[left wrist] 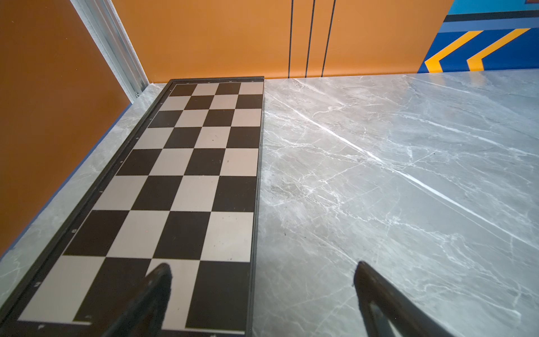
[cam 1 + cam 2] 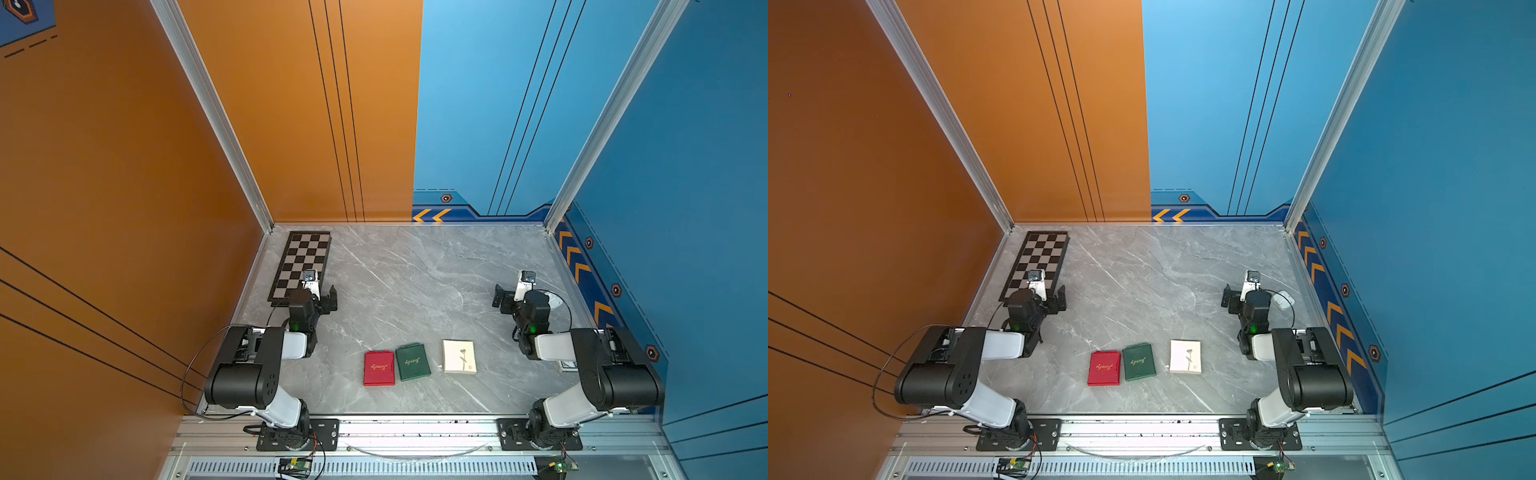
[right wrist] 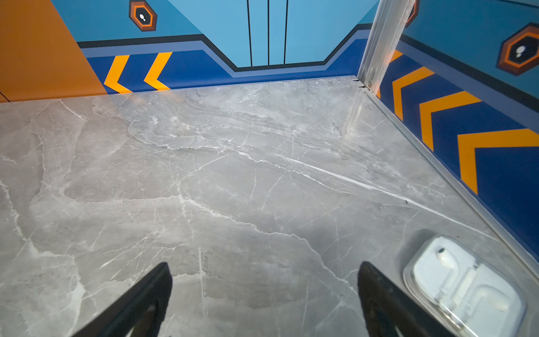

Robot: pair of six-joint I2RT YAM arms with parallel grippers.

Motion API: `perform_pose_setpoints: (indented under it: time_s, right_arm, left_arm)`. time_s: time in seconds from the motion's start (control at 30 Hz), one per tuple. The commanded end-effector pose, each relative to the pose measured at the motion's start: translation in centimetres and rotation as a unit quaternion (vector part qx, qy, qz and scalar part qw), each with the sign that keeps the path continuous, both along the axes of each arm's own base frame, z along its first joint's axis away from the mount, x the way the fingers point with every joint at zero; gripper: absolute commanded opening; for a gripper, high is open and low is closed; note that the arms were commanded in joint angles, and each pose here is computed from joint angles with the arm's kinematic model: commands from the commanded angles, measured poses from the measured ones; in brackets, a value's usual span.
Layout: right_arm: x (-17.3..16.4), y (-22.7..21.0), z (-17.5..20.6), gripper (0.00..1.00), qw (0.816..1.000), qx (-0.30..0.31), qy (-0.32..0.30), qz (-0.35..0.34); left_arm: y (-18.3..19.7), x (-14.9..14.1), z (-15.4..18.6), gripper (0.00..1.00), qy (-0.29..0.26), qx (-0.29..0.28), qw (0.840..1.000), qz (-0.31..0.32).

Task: Take the necklace out of the lift-off lid jewelry box
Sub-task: Pick up the jewelry box from the center of the board.

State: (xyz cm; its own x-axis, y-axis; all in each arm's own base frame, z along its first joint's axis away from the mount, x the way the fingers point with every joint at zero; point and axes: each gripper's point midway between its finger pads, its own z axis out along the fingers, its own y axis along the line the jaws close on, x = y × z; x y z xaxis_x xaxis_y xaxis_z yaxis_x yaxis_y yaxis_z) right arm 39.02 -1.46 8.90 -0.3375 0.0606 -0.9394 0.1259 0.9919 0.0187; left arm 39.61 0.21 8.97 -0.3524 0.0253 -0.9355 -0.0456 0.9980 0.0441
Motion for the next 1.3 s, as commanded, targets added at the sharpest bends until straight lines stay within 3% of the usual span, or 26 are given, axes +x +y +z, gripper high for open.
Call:
perform_pose_setpoints:
  time_s: [0.0, 0.2, 0.37, 0.5, 0.63, 0.77, 1.0, 1.27]
  right_arm:
    - [-0.2, -1.6, 1.5, 1.00, 0.999, 0.001, -0.018, -0.042]
    - [-0.9, -1.6, 5.6, 1.00, 0.997, -0.031, -0.016, -0.069]
    - [-2.4, 1.0, 12.3, 1.00, 0.994, -0.070, -0.056, -0.054]
    - [-4.7, 2.6, 16.6, 1.00, 0.997, -0.018, -0.061, -0.049]
    - [-7.3, 5.2, 18.5, 1.00, 0.999, 0.051, -0.001, -0.012]
    - [-10.2, 6.9, 18.0, 1.00, 0.994, 0.079, 0.077, -0.005]
    - [-16.3, 11.0, 10.8, 0.99, 0.966, 0.101, 0.236, 0.019]
    - [-20.6, 15.8, 4.5, 1.00, 0.950, 0.063, 0.304, 0.041]
  left_arm:
    - [0.1, -0.3, 1.5, 0.98, -0.005, 0.040, 0.999, 0.024]
    - [-1.0, -2.1, 8.8, 0.98, -0.064, 0.115, 0.988, 0.083]
    - [-3.5, -3.3, 15.6, 0.98, -0.064, 0.080, 0.993, 0.062]
    - [-4.9, -5.2, 20.3, 0.98, -0.039, 0.025, 0.998, 0.048]
    - [-7.9, -7.8, 23.8, 0.98, -0.057, 0.008, 0.998, 0.013]
    - [-9.7, -9.6, 23.6, 0.98, -0.028, -0.028, 0.999, -0.006]
    - [-12.6, -12.1, 18.1, 0.98, 0.057, -0.068, 0.994, -0.056]
    - [-14.7, -12.8, 12.4, 0.98, 0.130, -0.065, 0.987, -0.069]
